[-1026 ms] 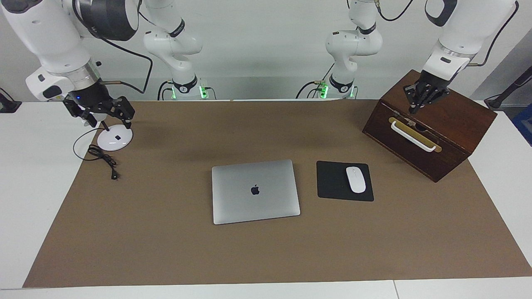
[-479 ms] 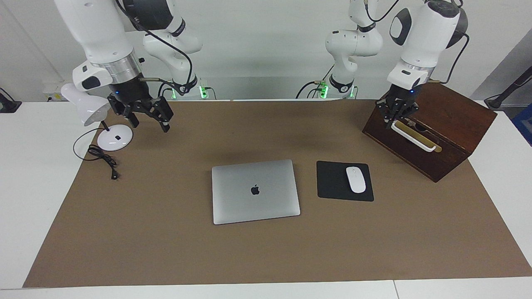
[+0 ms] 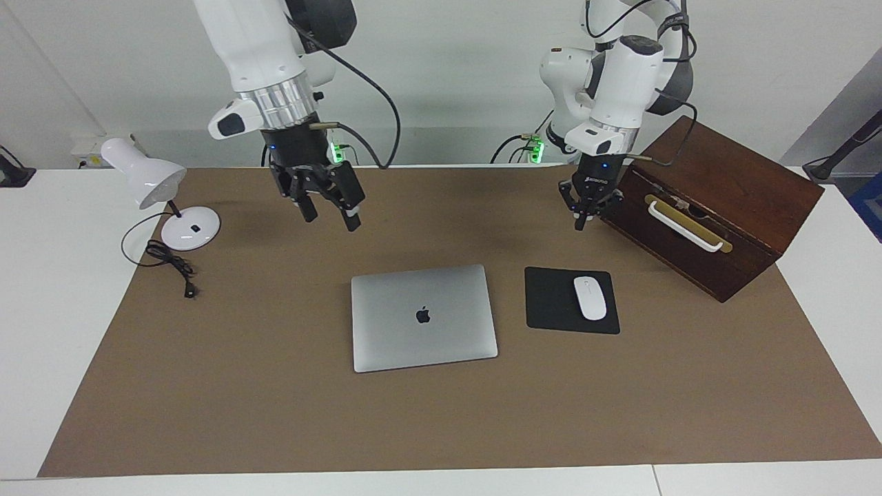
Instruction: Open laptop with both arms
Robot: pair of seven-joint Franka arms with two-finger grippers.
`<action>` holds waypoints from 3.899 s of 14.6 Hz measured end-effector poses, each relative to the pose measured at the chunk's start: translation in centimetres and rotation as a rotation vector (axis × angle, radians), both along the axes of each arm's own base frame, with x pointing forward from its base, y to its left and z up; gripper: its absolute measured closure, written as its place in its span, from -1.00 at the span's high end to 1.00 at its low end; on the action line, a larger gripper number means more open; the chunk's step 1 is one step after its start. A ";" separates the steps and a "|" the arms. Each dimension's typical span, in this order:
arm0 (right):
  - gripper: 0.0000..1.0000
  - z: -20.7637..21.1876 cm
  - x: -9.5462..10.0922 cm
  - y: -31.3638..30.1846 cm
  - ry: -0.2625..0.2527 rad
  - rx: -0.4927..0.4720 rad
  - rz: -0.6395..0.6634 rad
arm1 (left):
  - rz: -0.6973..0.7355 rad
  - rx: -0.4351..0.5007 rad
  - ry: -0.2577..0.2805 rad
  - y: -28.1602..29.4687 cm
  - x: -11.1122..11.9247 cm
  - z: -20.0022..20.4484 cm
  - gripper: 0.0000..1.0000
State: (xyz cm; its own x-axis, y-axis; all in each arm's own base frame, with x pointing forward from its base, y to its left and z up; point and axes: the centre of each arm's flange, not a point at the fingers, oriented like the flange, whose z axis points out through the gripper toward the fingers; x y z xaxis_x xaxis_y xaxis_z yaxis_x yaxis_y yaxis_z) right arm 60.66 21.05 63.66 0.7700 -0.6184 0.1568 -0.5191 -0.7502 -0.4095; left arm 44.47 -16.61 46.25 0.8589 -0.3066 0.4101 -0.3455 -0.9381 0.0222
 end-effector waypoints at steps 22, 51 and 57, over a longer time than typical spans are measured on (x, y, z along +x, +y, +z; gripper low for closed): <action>1.00 -21.3 -3.9 14.7 -0.417 0.482 -0.239 | -0.182 -0.180 -0.240 -11.3 -7.6 -16.9 -0.98; 1.00 -30.0 -14.4 9.9 -0.201 0.480 -0.497 | -0.203 -0.165 -0.246 -14.3 -3.6 -19.4 -0.98; 1.00 -31.7 -14.4 9.8 -0.184 0.457 -0.508 | -0.200 -0.165 -0.253 -14.3 -2.9 -19.5 -0.98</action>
